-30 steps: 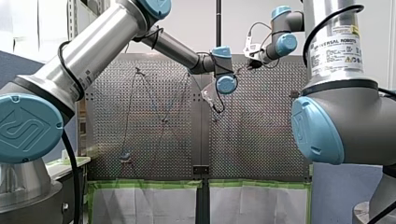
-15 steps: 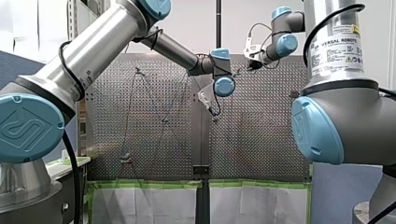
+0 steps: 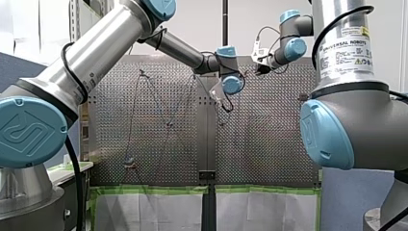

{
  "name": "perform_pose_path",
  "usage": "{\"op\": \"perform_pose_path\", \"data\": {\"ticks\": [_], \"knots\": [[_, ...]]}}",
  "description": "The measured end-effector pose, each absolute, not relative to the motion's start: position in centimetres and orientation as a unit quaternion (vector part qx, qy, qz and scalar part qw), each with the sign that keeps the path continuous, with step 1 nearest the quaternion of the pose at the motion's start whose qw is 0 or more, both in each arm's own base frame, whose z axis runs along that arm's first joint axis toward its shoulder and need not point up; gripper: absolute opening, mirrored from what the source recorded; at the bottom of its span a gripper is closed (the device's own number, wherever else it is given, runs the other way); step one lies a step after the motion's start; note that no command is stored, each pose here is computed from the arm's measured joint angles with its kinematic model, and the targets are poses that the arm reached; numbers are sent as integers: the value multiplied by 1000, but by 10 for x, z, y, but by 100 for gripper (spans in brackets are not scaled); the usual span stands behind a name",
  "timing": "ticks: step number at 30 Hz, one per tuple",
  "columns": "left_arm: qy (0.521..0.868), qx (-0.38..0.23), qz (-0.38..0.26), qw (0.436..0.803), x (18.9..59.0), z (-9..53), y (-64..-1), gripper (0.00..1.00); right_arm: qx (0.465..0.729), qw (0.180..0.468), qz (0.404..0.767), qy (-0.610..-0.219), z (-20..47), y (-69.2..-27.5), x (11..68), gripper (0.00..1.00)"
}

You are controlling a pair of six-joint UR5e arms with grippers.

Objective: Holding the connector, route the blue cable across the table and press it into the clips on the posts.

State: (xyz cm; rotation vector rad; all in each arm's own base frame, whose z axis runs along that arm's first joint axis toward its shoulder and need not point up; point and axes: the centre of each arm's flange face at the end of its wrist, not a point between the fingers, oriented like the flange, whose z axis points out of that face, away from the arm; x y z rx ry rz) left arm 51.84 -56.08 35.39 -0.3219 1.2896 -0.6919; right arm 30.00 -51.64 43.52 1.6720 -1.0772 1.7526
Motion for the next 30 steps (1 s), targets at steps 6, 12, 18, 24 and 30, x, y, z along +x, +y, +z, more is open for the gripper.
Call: {"op": "perform_pose_path", "data": {"ticks": [6, 12, 18, 24, 30], "knots": [[578, -135, -332, 733, 525, 367, -562, 100, 611, 242, 641, -395, 434, -522, 301, 0], [577, -132, -332, 734, 533, 367, -558, 100, 607, 243, 644, -397, 436, -527, 299, 0], [579, -139, -320, 737, 546, 363, -546, 100, 604, 245, 645, -399, 437, -533, 296, 0], [579, -144, -309, 741, 560, 358, -534, 100, 609, 242, 638, -405, 423, -542, 298, 0], [581, -140, -302, 743, 565, 355, -530, 100, 606, 244, 641, -403, 423, -548, 298, 0]]}}
